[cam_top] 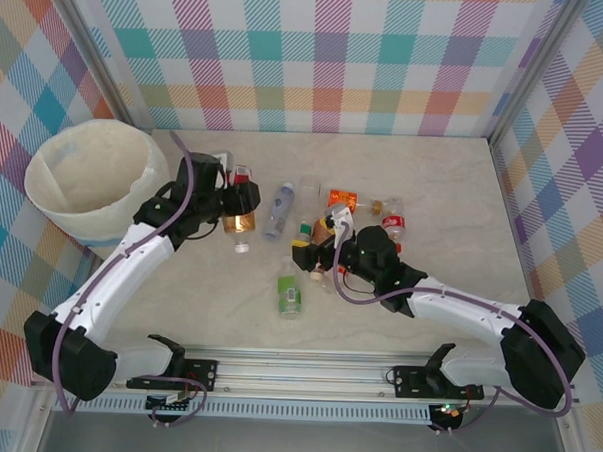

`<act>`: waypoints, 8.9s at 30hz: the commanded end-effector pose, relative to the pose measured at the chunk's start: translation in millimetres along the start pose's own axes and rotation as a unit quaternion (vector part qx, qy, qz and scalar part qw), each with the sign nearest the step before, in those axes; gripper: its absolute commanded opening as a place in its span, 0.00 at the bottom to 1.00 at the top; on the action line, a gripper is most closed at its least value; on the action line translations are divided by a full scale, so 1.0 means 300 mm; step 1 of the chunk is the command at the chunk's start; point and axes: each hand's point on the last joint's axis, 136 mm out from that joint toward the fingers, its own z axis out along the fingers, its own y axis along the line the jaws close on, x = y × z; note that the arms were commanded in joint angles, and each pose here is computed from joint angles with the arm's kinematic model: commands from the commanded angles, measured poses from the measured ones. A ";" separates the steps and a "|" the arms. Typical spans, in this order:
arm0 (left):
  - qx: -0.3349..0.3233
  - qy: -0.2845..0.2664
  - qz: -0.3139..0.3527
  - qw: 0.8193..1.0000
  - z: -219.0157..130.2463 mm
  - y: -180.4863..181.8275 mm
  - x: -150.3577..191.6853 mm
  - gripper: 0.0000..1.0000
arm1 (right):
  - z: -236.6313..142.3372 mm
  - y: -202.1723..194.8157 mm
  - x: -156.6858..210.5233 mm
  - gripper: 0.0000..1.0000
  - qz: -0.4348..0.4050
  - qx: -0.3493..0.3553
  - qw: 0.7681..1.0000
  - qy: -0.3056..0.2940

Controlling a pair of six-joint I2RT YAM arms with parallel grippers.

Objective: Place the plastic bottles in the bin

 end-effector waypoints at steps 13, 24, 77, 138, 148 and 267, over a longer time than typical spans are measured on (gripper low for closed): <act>-0.054 -0.251 0.016 0.966 -0.395 0.017 -0.371 0.49 | 0.104 0.103 -0.118 0.99 -0.030 -0.064 0.996 -0.053; -0.163 -0.403 0.028 0.900 -0.600 0.099 -0.601 0.49 | 0.139 0.124 -0.122 0.99 -0.029 -0.072 0.996 -0.048; -0.385 -0.265 -0.060 0.882 -0.552 0.552 -0.585 1.00 | 0.107 -0.090 -0.097 1.00 0.004 0.092 0.996 -0.009; 0.109 -0.041 -0.090 0.989 -0.150 0.057 0.055 1.00 | -0.239 -0.972 0.446 0.64 0.231 0.406 0.790 0.397; 0.119 -0.042 -0.102 0.987 -0.136 0.046 0.042 1.00 | -0.244 -0.924 0.354 0.52 0.226 0.389 0.835 0.318; -0.186 -0.234 -0.253 0.920 -0.359 0.800 -0.544 0.73 | -0.246 -0.247 -0.279 1.00 0.018 0.160 0.984 -0.072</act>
